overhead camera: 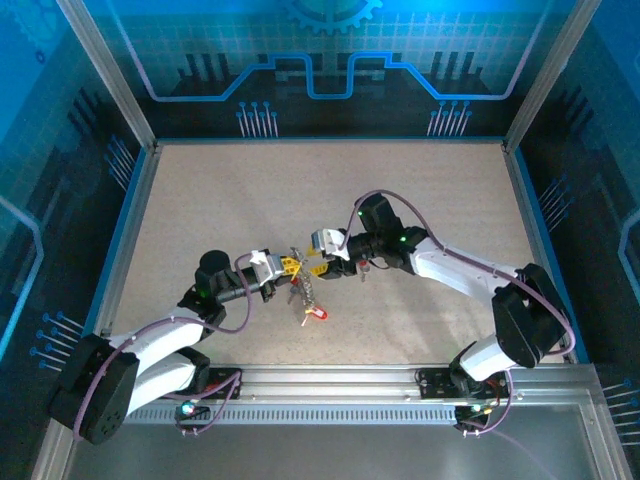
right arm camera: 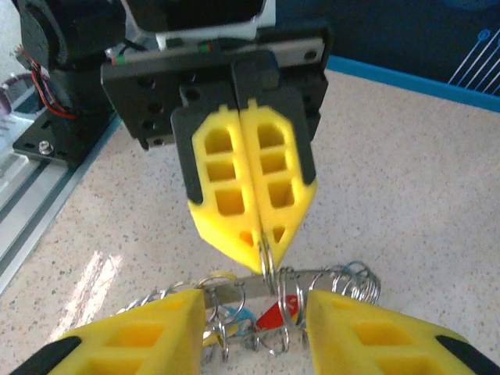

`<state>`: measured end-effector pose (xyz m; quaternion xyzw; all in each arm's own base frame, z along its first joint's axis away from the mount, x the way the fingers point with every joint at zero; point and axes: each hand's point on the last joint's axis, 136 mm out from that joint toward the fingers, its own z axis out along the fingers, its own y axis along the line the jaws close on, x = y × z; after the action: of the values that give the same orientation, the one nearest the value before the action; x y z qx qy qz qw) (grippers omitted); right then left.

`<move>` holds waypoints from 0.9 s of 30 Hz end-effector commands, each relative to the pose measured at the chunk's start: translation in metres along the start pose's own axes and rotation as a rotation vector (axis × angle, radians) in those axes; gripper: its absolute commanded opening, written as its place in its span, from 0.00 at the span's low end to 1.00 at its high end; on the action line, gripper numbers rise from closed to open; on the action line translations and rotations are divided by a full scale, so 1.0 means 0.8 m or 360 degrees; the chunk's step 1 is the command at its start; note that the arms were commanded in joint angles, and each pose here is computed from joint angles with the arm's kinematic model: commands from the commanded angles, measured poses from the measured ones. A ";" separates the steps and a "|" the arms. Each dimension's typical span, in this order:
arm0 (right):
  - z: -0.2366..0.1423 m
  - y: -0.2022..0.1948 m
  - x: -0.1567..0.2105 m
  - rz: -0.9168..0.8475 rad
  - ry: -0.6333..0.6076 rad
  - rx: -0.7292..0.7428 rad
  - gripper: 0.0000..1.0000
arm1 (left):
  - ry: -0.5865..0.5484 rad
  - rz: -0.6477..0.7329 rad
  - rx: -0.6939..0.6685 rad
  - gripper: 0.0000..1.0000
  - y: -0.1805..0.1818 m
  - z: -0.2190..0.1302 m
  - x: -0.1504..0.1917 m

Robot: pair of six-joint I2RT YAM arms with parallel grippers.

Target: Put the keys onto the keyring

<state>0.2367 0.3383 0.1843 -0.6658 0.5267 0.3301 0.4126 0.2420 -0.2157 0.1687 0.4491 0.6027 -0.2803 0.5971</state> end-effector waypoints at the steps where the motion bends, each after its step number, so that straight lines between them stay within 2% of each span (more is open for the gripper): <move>1: -0.008 -0.013 0.005 -0.0016 0.0059 0.0174 0.40 | -0.0095 0.0125 0.0063 0.00 -0.010 -0.001 -0.020; 3: -0.018 -0.041 0.016 0.0074 0.0133 0.0434 0.40 | -0.0048 0.0116 0.0057 0.00 -0.008 0.001 -0.013; 6: -0.046 -0.074 0.059 0.0409 0.0271 0.0878 0.41 | 0.0017 0.0146 0.0076 0.00 -0.010 0.003 -0.002; 8: -0.083 -0.093 0.098 0.0823 0.0366 0.1252 0.44 | 0.0076 0.0187 0.0087 0.00 -0.013 0.004 0.011; 10: -0.114 -0.090 0.137 0.1362 0.0405 0.1476 0.47 | 0.0117 0.0199 0.0097 0.00 -0.014 0.005 0.017; 11: -0.124 -0.078 0.161 0.1653 0.0449 0.1496 0.48 | 0.0129 0.0205 0.0107 0.00 -0.015 0.006 0.019; 13: -0.122 -0.051 0.197 0.2072 0.0530 0.1391 0.47 | 0.0149 0.0213 0.0129 0.00 -0.019 0.007 0.026; 14: -0.115 -0.038 0.210 0.2181 0.0571 0.1300 0.44 | 0.0156 0.0214 0.0139 0.00 -0.020 0.008 0.029; 17: -0.105 -0.017 0.231 0.2210 0.0658 0.1155 0.42 | 0.0150 0.0197 0.0156 0.00 -0.020 0.012 0.030; 21: -0.100 -0.027 0.237 0.2227 0.0756 0.1038 0.39 | 0.0148 0.0140 0.0206 0.00 -0.023 0.016 0.028; 24: -0.097 -0.039 0.237 0.2254 0.0834 0.1054 0.34 | 0.0146 0.0105 0.0171 0.00 -0.017 0.017 0.025; 27: -0.090 -0.046 0.245 0.2306 0.1012 0.1179 0.38 | 0.0138 0.0087 0.0161 0.00 -0.016 0.017 0.023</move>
<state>0.3205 0.1922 0.0537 -0.0747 0.9724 0.1561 0.1566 0.2407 -0.2255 0.1442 0.5078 0.5992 -0.2593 0.5620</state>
